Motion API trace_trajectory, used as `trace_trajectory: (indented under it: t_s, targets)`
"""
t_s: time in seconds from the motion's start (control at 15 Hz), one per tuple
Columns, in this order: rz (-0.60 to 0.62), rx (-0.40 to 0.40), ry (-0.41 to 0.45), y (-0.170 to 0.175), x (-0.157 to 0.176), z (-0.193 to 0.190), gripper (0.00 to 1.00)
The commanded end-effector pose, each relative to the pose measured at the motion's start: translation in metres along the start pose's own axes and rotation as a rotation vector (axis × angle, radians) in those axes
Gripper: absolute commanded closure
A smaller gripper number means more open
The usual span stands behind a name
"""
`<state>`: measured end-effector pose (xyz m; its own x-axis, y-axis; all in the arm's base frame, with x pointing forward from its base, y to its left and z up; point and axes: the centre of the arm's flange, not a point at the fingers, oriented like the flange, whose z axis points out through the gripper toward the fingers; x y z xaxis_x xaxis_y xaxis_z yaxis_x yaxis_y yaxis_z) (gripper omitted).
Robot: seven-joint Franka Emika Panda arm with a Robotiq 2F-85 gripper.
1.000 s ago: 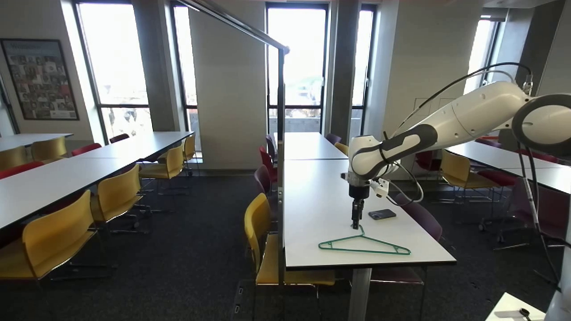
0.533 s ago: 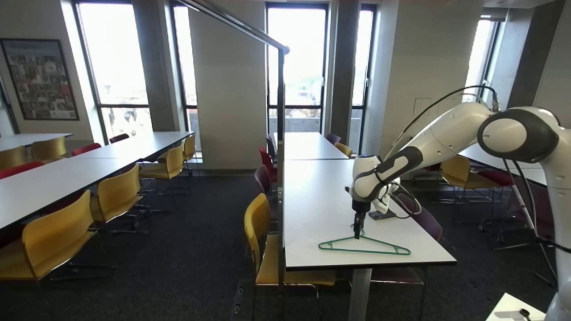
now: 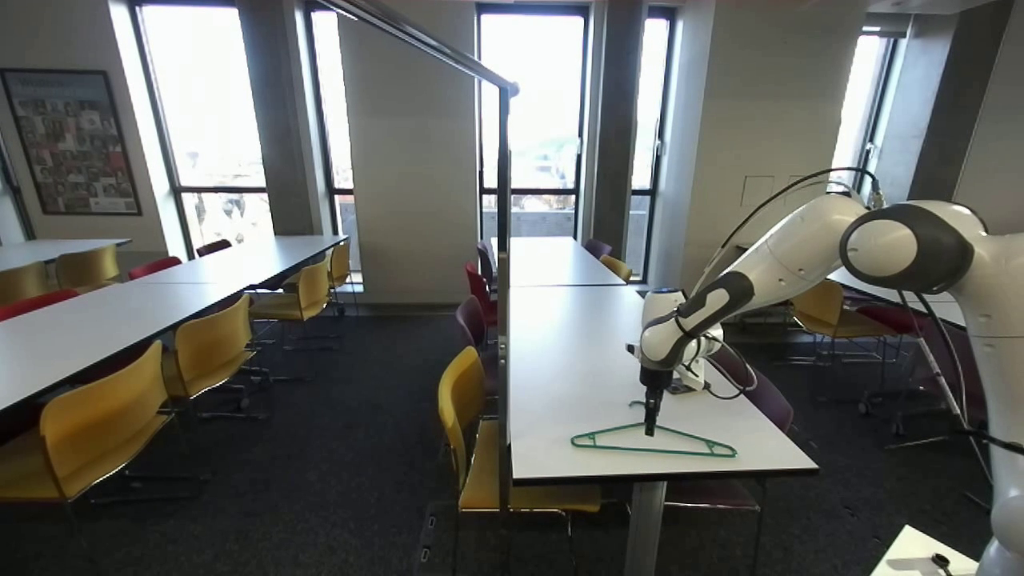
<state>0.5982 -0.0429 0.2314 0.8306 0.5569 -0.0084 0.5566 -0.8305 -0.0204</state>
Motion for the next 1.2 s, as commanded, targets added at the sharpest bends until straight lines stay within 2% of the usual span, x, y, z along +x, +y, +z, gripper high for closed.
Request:
trace_trajectory:
  t_s: [0.0, 0.27, 0.53, 0.8, 1.13]
  targets:
    - [-0.001, 0.0, 0.001, 0.0, 0.001, -0.001, 0.0]
    - [-0.034, -0.008, -0.003, -0.003, 0.002, 0.0, 0.0]
    - [-0.236, -0.037, -0.037, -0.016, 0.006, 0.012, 0.0]
    - [-0.377, -0.048, -0.068, -0.03, 0.012, 0.026, 0.0]
    - [-0.417, -0.104, -0.059, -0.034, 0.021, 0.049, 0.0]
